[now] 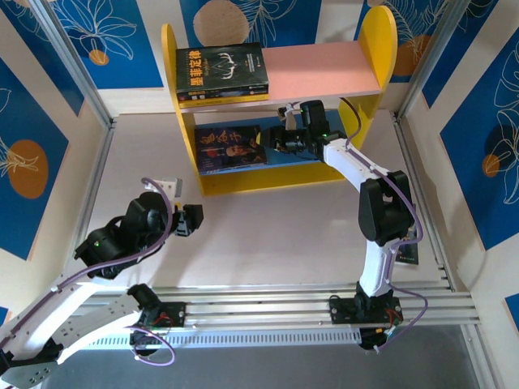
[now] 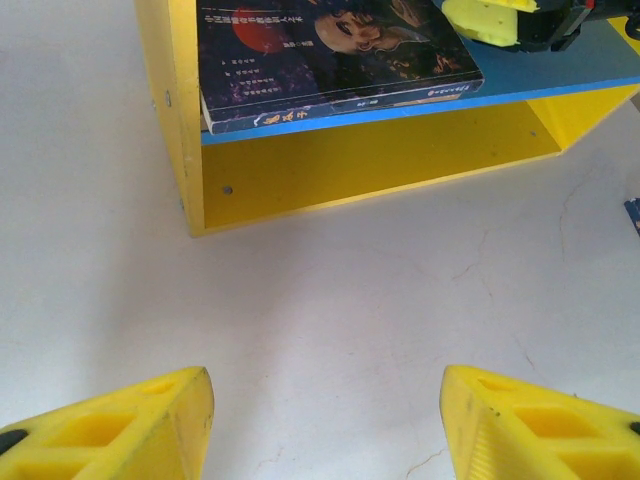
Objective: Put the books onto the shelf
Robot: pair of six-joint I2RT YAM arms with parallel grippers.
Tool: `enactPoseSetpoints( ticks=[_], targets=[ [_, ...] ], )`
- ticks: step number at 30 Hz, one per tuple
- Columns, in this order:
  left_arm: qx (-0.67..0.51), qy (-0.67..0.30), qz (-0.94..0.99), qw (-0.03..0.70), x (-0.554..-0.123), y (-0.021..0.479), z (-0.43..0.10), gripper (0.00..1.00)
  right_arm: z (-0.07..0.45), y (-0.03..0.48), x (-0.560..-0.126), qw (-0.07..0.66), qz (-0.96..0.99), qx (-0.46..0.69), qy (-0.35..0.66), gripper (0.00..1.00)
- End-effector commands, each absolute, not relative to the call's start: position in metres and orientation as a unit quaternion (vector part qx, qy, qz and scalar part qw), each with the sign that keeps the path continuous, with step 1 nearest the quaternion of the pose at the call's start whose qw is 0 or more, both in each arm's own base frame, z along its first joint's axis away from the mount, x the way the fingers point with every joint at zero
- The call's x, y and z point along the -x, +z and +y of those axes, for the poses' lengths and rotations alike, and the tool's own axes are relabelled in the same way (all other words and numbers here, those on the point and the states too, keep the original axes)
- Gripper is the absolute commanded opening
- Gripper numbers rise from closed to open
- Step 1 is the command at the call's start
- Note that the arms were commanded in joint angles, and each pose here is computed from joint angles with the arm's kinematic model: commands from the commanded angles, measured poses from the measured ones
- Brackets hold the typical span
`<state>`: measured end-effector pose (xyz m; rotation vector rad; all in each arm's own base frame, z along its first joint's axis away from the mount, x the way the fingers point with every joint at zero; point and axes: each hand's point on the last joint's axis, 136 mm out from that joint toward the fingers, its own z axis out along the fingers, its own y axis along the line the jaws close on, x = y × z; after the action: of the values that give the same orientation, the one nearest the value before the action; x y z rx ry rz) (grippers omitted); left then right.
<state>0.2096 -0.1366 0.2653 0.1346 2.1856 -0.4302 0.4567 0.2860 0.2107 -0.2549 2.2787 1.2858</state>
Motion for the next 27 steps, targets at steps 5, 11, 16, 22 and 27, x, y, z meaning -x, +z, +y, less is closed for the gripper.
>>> enactPoseSetpoints(
  ticks=[5, 11, 16, 22, 27],
  targets=[
    [-0.042, -0.168, 0.876, 0.45, -0.211, 0.273, -0.129, 0.62, 0.304, 0.217, -0.454, 0.251, 0.83, 0.11, 0.486, 0.47],
    [-0.043, -0.168, 0.877, 0.448, -0.21, 0.272, -0.129, 0.62, 0.293, 0.212, -0.451, 0.261, 0.843, 0.106, 0.459, 0.48],
    [-0.042, -0.169, 0.877, 0.449, -0.212, 0.271, -0.13, 0.62, 0.274, 0.212, -0.449, 0.271, 0.848, 0.094, 0.446, 0.5],
    [-0.044, -0.172, 0.876, 0.448, -0.214, 0.271, -0.134, 0.62, 0.263, 0.21, -0.439, 0.273, 0.852, 0.096, 0.436, 0.51],
    [-0.049, -0.171, 0.877, 0.447, -0.217, 0.272, -0.138, 0.62, 0.261, 0.205, -0.429, 0.268, 0.853, 0.098, 0.437, 0.51]
  ],
)
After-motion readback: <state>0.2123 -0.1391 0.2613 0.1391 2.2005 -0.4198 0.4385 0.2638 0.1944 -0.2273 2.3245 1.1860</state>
